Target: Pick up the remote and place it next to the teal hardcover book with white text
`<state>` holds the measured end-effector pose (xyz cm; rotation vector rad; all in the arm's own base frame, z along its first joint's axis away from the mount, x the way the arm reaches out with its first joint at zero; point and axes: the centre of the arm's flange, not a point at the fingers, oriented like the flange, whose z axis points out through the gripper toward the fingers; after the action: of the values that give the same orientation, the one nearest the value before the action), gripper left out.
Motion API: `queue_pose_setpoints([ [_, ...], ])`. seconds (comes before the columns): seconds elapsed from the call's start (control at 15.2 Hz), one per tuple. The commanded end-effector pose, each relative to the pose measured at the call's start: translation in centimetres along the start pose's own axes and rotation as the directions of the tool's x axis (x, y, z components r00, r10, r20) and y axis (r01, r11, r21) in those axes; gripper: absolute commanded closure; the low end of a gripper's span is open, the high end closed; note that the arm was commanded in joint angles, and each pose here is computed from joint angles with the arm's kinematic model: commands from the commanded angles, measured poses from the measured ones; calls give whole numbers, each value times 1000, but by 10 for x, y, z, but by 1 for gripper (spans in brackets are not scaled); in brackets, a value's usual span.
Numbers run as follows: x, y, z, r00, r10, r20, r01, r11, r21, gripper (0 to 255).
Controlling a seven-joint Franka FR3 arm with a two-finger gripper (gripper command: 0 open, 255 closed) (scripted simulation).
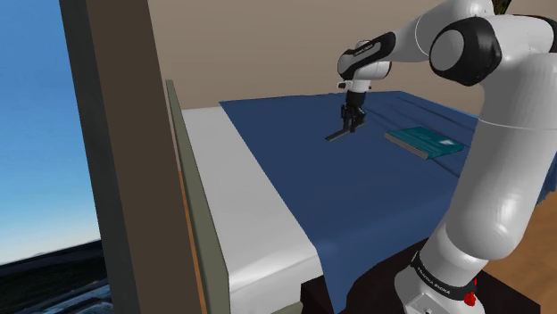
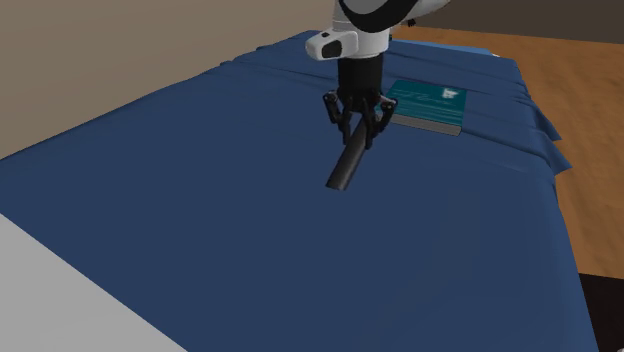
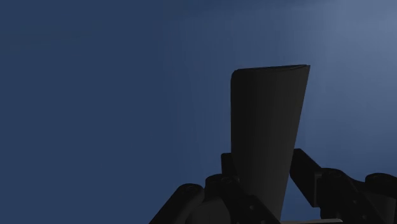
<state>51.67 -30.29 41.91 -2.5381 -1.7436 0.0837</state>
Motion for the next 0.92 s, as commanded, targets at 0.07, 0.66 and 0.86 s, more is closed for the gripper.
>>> queue_pose_setpoints([
  [0.07,-30,-27,3,1000,-1,0,1,1000,0,255],
  [0.66,-119,-105,10,1000,-1,0,1,1000,0,255],
  [0.86,-149,-131,12,1000,-1,0,1,1000,0,255],
])
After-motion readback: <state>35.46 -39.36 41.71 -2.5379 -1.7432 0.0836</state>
